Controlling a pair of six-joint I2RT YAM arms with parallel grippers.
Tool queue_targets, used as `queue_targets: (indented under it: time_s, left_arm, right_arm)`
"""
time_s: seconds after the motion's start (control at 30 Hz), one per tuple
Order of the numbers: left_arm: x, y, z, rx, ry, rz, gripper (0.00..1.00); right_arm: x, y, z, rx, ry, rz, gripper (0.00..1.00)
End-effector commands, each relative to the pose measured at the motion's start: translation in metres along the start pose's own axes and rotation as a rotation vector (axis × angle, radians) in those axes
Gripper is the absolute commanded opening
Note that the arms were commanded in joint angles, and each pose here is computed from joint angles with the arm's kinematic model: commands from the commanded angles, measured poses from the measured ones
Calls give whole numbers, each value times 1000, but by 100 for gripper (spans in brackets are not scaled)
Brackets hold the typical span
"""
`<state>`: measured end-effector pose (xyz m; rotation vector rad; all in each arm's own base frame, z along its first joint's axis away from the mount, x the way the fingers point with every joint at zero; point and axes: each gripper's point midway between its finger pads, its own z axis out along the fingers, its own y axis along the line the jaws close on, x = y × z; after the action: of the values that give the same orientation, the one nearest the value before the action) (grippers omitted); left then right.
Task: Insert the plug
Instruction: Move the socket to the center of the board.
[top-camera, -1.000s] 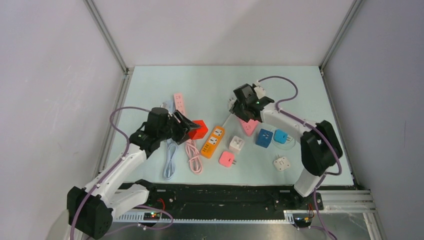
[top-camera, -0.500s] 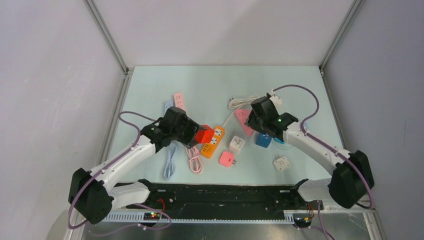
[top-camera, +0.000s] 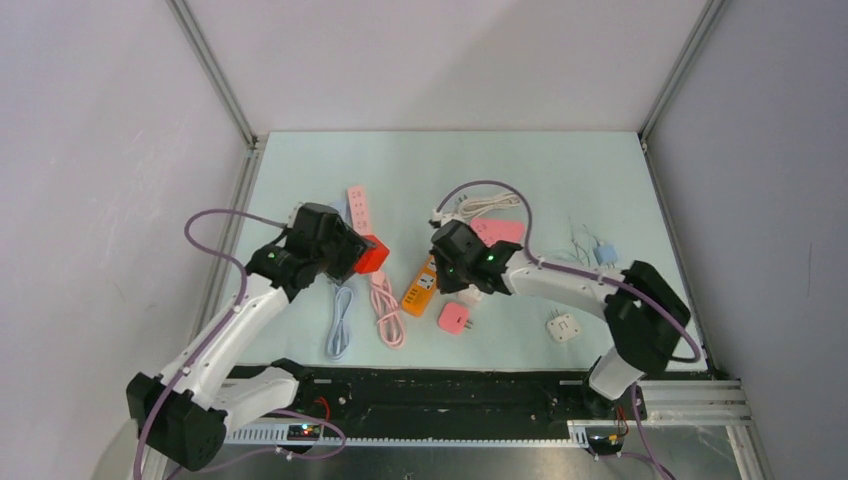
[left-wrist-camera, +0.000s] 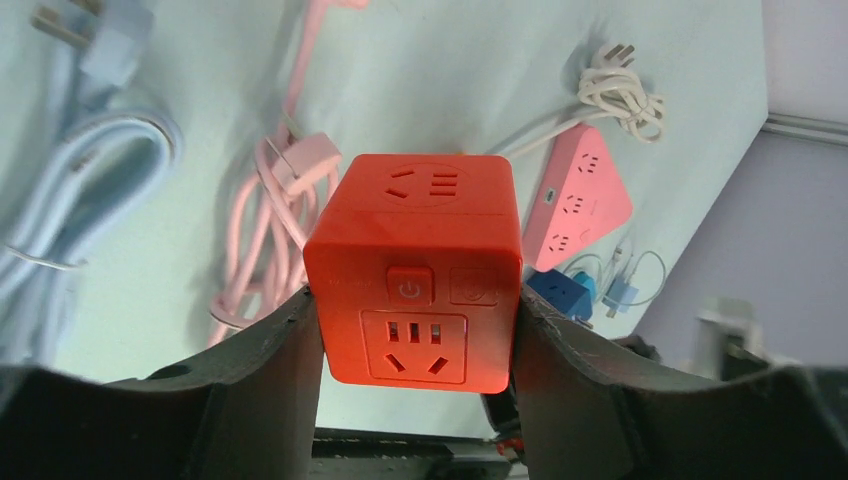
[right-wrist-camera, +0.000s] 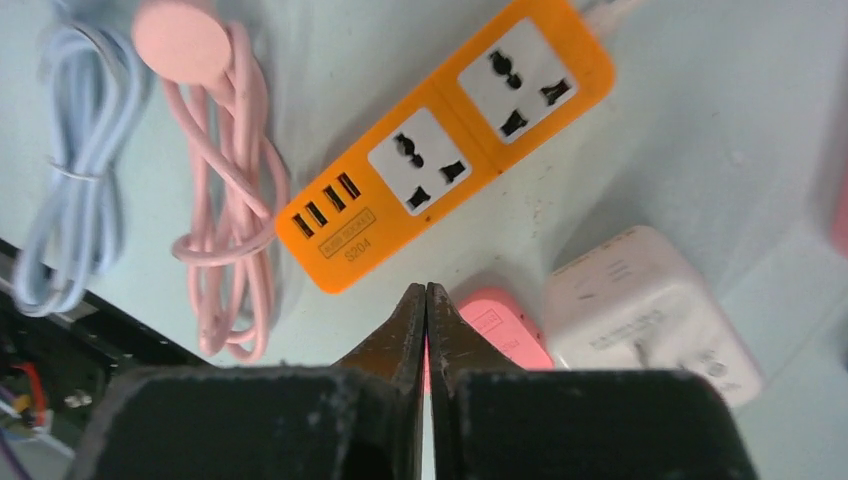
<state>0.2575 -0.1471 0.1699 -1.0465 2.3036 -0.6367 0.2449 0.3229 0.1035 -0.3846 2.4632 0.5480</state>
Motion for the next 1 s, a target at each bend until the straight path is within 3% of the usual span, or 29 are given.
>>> queue_targets:
  time_s: [0.0, 0.3, 0.43, 0.63, 0.8, 0.97]
  left_arm:
    - [-30, -9, -23, 44, -99, 128, 0]
    - [-66, -13, -56, 56, -272, 261, 0]
    - [-80, -16, -70, 64, -337, 290, 0]
    - [-93, -1, -69, 5, -391, 315, 0]
    - [-93, 7, -60, -34, -376, 339, 0]
    - [-79, 1, -41, -41, -264, 412, 0]
  right_arm:
    - [16, 11, 15, 38, 56, -117, 0]
    - [45, 37, 62, 94, 183, -181, 0]
    - [40, 52, 82, 103, 162, -139, 0]
    - [-4, 78, 118, 60, 22, 24, 0]
    - [-34, 75, 154, 118, -51, 136, 0]
    - [-72, 73, 149, 136, -106, 226, 0]
